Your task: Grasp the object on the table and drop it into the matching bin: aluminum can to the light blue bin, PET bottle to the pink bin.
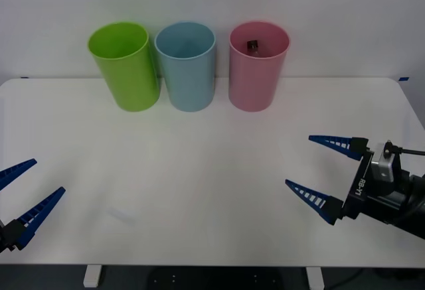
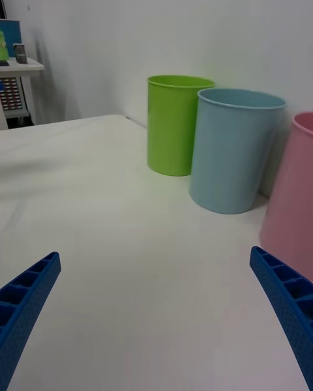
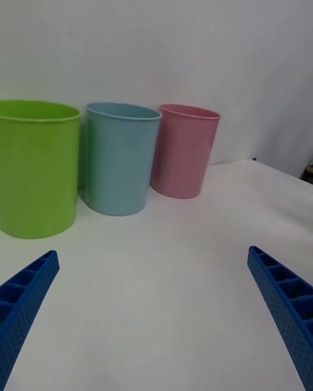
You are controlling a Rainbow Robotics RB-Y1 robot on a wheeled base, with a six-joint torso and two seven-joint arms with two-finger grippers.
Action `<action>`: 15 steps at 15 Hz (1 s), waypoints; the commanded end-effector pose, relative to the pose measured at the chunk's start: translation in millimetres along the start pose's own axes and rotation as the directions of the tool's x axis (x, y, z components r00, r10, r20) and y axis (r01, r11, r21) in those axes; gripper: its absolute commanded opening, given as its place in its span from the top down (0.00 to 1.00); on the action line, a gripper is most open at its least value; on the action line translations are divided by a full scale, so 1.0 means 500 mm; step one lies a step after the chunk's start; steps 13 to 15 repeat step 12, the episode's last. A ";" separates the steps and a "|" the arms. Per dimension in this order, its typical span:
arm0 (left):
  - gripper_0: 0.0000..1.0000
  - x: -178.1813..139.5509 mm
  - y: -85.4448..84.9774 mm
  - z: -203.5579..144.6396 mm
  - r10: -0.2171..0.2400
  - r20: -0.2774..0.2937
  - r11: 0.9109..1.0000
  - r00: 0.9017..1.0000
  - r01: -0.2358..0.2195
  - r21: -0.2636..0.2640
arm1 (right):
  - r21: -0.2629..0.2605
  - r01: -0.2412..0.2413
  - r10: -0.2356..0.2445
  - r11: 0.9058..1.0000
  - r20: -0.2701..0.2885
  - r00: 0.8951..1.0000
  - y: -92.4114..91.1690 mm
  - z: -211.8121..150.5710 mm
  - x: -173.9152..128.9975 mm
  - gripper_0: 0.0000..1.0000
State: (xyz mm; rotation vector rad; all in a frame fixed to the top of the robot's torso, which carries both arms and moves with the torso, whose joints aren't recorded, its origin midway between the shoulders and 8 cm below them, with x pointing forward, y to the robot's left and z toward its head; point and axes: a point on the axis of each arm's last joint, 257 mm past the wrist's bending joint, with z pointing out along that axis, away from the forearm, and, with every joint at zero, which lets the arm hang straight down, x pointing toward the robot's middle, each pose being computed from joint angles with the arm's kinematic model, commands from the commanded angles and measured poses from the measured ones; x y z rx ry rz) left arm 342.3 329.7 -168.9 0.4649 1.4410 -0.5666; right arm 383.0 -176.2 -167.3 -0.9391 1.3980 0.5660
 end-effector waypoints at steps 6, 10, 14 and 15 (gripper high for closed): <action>0.00 0.000 0.000 0.000 0.000 0.000 1.000 1.000 0.000 0.000 | -0.082 -0.072 0.067 0.994 -0.062 0.996 0.087 -0.053 0.055 0.00; 0.00 0.000 0.000 0.000 0.000 0.000 1.000 1.000 0.000 0.000 | -0.094 -0.089 0.082 0.992 -0.074 0.994 0.097 -0.064 0.067 0.00; 0.00 0.000 0.000 0.000 0.000 0.000 1.000 1.000 0.000 0.000 | -0.094 -0.089 0.082 0.992 -0.074 0.994 0.097 -0.064 0.067 0.00; 0.00 0.000 0.000 0.000 0.000 0.000 1.000 1.000 0.000 0.000 | -0.094 -0.089 0.082 0.992 -0.074 0.994 0.097 -0.064 0.067 0.00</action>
